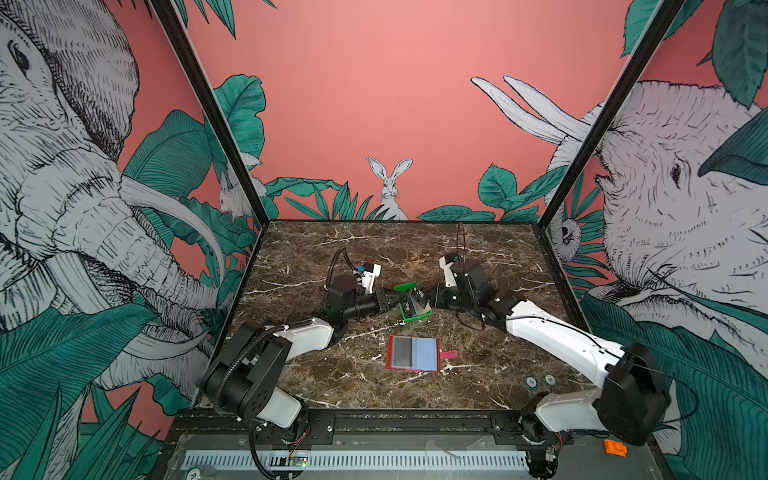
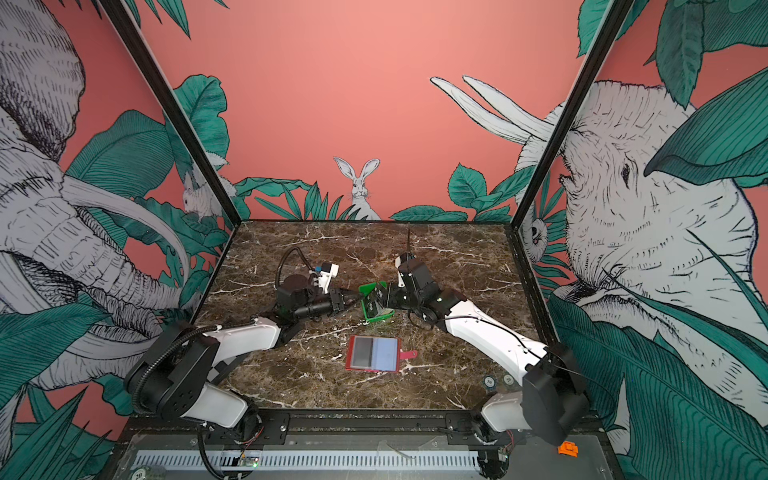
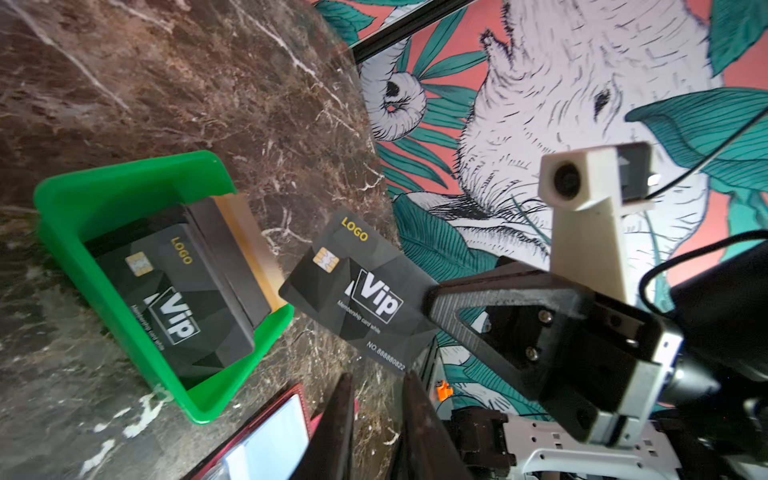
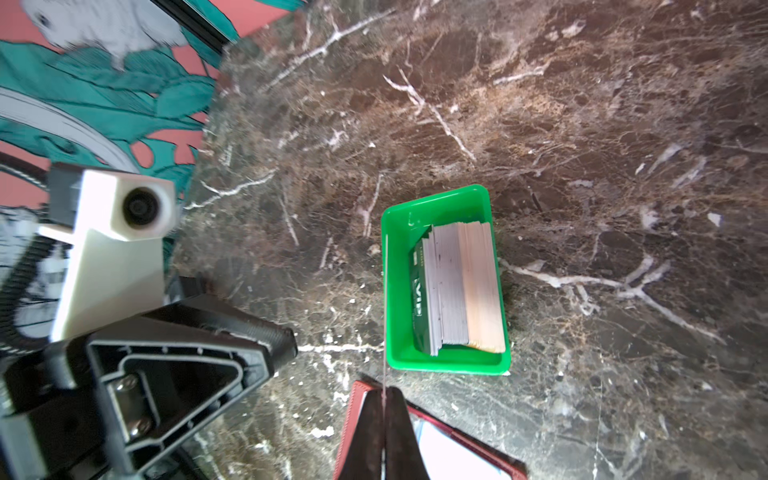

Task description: Put the credit cards into the card holder

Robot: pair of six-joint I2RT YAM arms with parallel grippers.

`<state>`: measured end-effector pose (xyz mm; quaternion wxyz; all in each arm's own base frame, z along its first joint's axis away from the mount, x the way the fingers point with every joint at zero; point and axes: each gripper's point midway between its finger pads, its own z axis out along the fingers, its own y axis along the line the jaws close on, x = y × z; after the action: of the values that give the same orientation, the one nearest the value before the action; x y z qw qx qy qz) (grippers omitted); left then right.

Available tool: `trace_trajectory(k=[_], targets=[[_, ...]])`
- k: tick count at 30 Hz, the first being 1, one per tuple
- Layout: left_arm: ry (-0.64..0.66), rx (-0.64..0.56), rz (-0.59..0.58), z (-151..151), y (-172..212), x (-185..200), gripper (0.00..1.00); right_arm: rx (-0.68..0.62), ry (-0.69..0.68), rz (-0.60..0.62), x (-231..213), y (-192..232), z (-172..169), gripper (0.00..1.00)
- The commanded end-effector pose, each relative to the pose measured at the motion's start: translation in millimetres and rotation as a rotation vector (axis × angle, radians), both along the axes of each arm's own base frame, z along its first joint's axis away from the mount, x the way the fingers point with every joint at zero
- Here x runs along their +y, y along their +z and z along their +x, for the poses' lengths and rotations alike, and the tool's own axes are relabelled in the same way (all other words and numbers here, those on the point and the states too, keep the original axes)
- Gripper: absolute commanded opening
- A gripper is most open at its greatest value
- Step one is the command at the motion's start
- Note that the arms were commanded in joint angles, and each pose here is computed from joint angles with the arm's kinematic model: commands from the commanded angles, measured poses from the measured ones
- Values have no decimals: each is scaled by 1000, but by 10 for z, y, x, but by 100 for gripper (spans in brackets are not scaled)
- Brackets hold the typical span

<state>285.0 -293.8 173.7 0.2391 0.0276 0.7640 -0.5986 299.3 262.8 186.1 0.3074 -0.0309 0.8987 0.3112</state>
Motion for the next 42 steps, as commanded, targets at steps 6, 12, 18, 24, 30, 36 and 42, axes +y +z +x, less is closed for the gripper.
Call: trace_trajectory(k=[6, 12, 18, 24, 30, 36, 42], targets=[[16, -99, -205, -111, 606, -17, 26, -127, -77, 220, -111, 679, -73, 0], [-25, -114, -269, -231, 895, -105, 28, -209, -107, 373, -221, 1066, -200, 0], [-56, -79, -334, -297, 1047, -174, 29, -242, -87, 493, -239, 1289, -326, 0], [-92, -89, -380, -364, 1174, -256, 28, -230, -74, 550, -236, 1294, -401, 0], [-105, -75, -379, -411, 1164, -313, 28, -240, -67, 591, -261, 1312, -467, 0], [-113, -58, -387, -431, 1152, -355, 27, -237, -62, 616, -258, 1300, -497, 0], [-120, -56, -413, -421, 1205, -389, 24, -227, -50, 639, -209, 1275, -506, 0]])
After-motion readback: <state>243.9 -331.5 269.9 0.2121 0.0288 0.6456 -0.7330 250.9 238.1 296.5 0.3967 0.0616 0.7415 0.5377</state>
